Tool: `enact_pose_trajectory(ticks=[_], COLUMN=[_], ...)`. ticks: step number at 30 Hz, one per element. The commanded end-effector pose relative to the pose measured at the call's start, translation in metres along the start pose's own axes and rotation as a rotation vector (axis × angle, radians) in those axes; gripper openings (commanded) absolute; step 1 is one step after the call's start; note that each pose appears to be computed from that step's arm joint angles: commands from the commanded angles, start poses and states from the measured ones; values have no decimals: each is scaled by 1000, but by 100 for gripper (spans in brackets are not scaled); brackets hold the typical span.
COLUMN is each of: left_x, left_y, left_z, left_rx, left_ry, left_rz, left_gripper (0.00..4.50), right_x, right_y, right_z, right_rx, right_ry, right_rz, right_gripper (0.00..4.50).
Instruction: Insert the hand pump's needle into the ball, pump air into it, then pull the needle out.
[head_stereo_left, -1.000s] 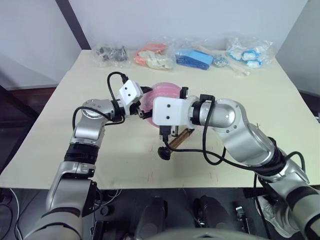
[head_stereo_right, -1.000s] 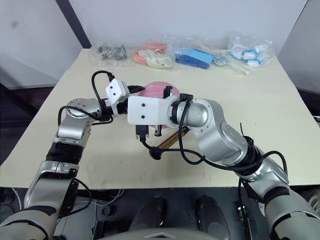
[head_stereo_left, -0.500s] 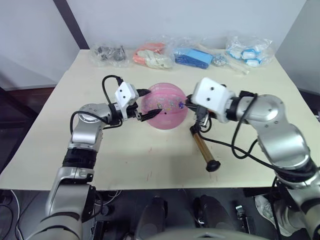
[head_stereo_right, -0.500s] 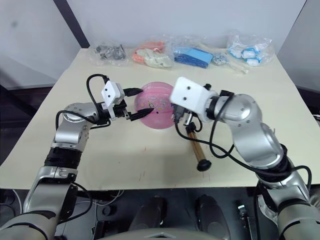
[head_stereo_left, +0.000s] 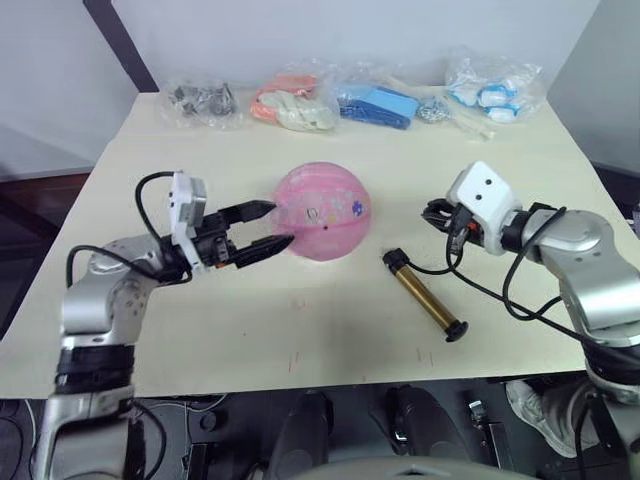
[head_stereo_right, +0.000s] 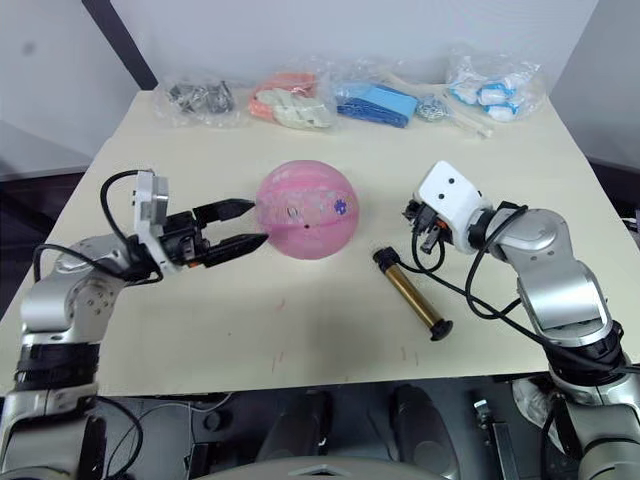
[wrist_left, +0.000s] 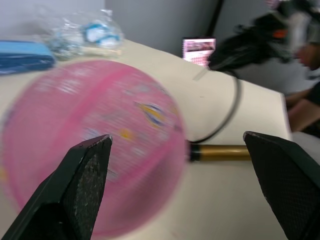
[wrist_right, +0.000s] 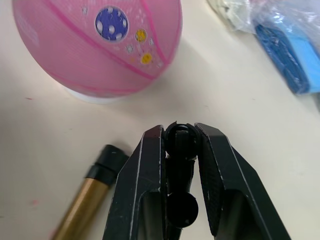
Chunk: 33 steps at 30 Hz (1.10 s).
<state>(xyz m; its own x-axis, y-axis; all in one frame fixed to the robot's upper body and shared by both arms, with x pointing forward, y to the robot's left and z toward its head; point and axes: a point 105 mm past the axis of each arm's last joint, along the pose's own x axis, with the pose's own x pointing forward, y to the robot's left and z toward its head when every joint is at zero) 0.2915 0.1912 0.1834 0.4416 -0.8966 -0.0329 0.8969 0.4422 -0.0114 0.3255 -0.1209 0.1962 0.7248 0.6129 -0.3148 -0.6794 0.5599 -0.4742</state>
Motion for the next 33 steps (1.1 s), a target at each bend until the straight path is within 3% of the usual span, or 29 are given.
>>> enact_pose_trajectory(ticks=[1, 8, 15, 25, 33], left_x=[-11, -21, -26, -31, -28], left_y=[-19, -48, -54, -56, -60], left_z=[14, -4, -27, -36, -39], left_rx=[34, -25, -76, -77, -63], left_ry=[-25, -1, 0, -13, -12], left_rz=[-36, -50, -16, -18, -44], left_gripper=[450, 450, 450, 450, 450], right_x=[-7, -9, -6, -4, -4], right_y=[-18, -34, -53, -67, -57], right_z=[1, -24, -45, -17, -44], right_rx=[-2, 84, 201, 186, 266], right_ry=[-28, 9, 26, -85, -23], right_rz=[-59, -103, -180, -186, -175], right_gripper=[35, 35, 35, 35, 35])
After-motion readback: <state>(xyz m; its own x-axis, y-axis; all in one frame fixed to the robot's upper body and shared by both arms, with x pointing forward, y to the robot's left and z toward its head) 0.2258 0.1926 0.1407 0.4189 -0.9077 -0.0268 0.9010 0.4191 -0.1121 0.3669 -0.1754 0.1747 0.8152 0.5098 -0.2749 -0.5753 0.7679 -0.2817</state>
